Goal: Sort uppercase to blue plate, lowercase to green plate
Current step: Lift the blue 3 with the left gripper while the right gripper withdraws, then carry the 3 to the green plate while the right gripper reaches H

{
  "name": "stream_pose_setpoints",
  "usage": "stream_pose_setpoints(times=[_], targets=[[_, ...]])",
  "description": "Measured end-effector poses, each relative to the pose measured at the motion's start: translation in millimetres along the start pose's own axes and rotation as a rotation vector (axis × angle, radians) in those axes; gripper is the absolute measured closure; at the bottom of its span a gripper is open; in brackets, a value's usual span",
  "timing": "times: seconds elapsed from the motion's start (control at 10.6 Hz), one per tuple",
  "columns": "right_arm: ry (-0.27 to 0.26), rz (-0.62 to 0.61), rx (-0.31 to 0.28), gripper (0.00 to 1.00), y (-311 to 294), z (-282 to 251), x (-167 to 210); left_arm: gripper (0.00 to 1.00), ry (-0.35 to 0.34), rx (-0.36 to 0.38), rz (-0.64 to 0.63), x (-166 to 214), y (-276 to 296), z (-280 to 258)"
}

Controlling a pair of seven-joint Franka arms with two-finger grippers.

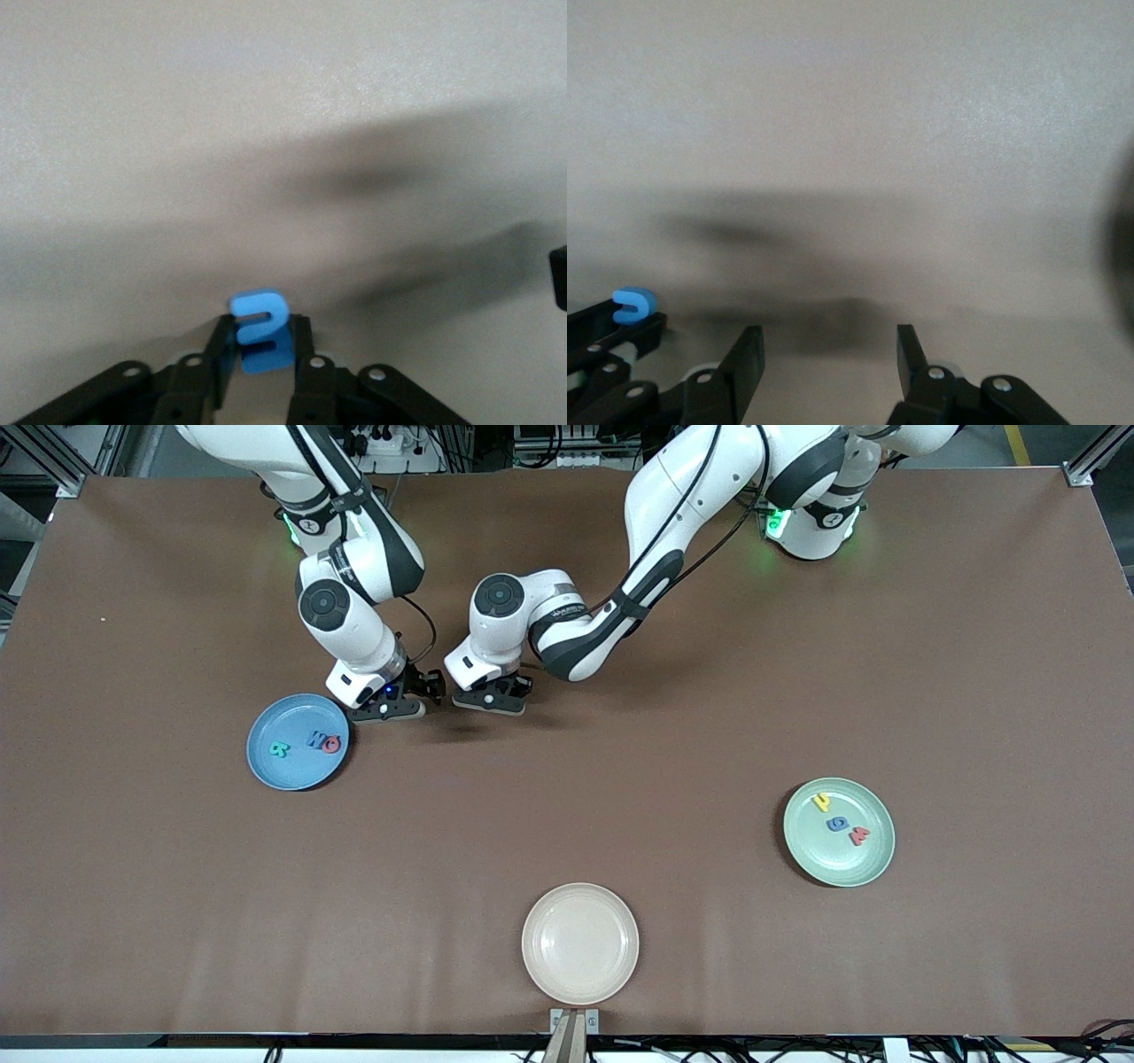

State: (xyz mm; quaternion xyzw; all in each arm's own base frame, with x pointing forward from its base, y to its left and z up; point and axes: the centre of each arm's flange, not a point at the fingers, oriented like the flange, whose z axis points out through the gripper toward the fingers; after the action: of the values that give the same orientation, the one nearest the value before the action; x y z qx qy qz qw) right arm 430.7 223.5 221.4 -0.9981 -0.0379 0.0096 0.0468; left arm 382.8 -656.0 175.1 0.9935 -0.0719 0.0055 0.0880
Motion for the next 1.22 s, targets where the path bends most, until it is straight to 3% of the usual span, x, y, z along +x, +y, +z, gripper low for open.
stream_pose_setpoints(times=[0.38,0.94,1.22], targets=[[0.012,0.001,0.000,0.31,3,4,-4,0.73,0.012,0.001,-0.011,10,-5,-3],[0.013,0.045,0.009,0.31,-20,6,-15,0.73,0.013,0.099,-0.141,101,-77,-107],[-0.013,0.114,0.015,0.31,-78,16,-51,0.73,-0.058,0.192,-0.063,156,-170,-135]])
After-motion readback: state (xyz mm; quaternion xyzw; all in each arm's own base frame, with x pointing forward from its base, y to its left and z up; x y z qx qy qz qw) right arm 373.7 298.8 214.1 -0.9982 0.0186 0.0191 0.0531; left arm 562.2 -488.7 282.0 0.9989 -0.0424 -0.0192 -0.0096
